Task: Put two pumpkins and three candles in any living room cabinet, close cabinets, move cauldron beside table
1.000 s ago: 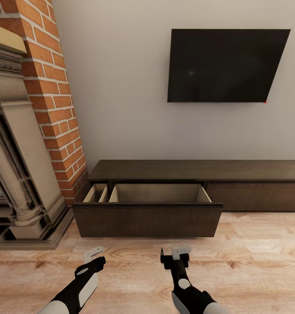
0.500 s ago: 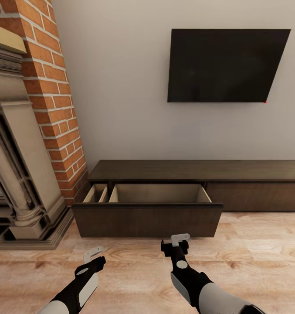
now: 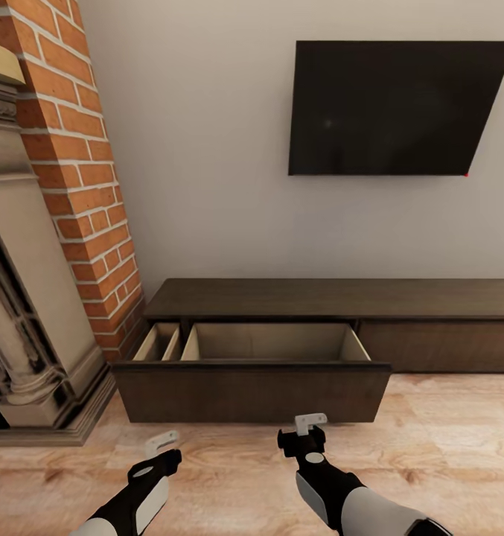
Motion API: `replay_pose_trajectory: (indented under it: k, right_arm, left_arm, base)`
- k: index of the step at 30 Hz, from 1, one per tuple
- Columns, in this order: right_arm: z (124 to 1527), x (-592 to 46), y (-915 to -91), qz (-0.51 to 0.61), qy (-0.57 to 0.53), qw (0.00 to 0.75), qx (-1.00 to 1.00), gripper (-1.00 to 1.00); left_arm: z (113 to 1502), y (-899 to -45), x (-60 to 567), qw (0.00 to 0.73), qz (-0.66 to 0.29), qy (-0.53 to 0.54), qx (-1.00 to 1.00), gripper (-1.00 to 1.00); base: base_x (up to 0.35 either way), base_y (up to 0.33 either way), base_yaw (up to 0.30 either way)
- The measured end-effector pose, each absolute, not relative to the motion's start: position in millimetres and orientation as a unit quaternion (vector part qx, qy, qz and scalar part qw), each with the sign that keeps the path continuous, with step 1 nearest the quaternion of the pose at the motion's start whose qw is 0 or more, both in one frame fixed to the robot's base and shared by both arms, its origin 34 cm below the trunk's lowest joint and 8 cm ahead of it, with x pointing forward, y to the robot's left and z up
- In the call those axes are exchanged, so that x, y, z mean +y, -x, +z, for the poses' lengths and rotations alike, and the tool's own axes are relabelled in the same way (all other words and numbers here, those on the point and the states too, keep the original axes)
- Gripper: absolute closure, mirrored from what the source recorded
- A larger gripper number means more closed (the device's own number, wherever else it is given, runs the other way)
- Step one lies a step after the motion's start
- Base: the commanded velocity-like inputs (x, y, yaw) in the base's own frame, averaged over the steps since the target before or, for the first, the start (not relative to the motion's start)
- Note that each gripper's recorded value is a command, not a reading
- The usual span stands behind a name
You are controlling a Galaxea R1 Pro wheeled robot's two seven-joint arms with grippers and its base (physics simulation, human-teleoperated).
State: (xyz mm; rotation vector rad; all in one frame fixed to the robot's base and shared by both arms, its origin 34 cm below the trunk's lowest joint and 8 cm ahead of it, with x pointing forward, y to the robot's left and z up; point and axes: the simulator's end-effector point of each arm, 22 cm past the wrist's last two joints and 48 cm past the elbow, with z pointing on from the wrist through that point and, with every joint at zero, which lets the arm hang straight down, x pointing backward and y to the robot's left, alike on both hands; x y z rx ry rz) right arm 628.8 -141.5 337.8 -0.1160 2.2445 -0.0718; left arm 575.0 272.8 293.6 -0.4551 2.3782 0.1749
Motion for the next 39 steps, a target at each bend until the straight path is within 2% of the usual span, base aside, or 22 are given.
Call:
replay_pose_trajectory:
  k: [5, 9, 39]
  right_arm:
    - [339, -141, -630, -0.028, 0.045, 0.434, 0.899, -1.0]
    - [354, -137, -640, -0.021, 0.042, 0.471, 0.881, -1.0]
    - [352, -141, -639, -0.019, 0.027, 0.469, 0.882, -1.0]
  left_arm:
    - [294, -575, 273, 0.351, 0.068, 0.175, 0.918, -1.0]
    - [294, -575, 273, 0.351, 0.068, 0.175, 0.918, -1.0]
    - [295, -576, 273, 0.352, 0.068, 0.176, 0.917, -1.0]
  base:
    - [0.285, 0.0, 0.0]
    - [0.282, 0.0, 0.0]
    - [0.315, 0.0, 0.0]
